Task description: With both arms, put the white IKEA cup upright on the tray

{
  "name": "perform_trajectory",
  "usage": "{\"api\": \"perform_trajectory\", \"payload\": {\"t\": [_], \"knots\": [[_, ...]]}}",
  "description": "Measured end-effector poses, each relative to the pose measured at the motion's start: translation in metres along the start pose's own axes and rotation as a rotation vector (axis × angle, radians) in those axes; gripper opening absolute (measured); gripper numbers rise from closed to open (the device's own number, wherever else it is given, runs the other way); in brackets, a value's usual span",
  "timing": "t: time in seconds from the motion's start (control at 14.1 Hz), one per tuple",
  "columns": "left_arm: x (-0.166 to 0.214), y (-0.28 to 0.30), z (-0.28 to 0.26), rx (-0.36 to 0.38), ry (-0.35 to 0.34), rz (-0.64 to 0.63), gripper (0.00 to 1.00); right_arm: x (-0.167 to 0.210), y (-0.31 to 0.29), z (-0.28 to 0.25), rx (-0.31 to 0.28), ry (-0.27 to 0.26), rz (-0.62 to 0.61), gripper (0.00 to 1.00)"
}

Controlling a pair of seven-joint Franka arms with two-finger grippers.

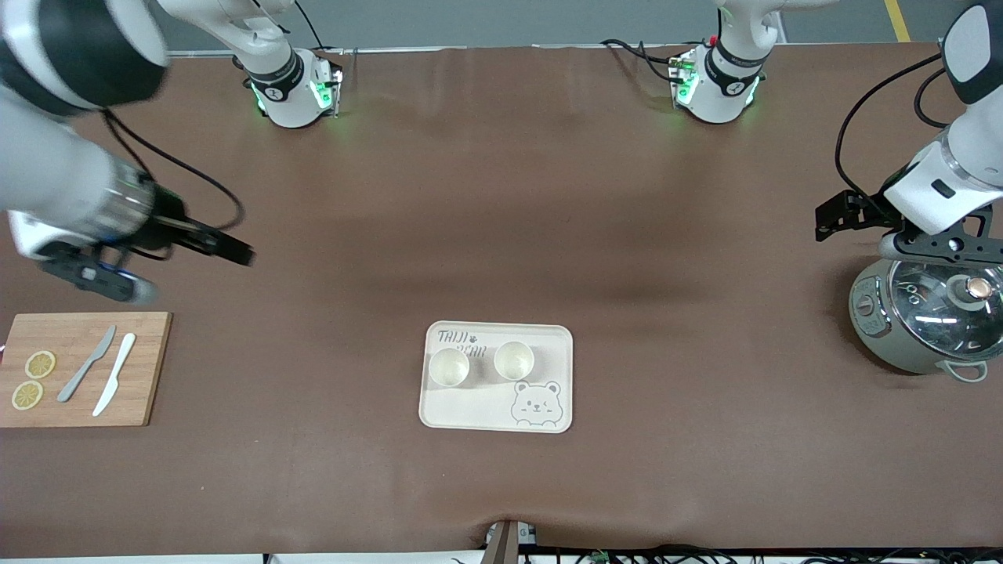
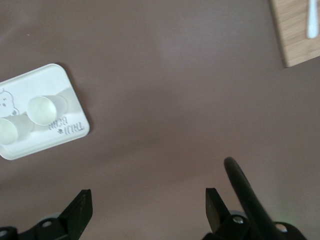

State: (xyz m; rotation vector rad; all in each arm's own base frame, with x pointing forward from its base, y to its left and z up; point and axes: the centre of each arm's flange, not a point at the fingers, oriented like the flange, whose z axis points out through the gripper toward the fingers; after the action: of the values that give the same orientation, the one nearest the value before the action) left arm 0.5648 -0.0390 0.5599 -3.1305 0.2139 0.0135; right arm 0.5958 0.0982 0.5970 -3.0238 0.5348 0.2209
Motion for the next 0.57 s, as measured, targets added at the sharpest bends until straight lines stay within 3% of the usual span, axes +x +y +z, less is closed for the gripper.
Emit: {"api": "perform_trajectory", "payload": {"t": [0.21,0.57], "knots": [[0.0,0.0,0.0,0.0,0.0,0.0,1.0,0.011,0.05,-0.012,-0.01,0.005,-0.017,1.0],[0.0,0.0,0.0,0.0,0.0,0.0,1.0,0.027,0.079,0.009,-0.048,0.045,-0.067,1.0]]}}
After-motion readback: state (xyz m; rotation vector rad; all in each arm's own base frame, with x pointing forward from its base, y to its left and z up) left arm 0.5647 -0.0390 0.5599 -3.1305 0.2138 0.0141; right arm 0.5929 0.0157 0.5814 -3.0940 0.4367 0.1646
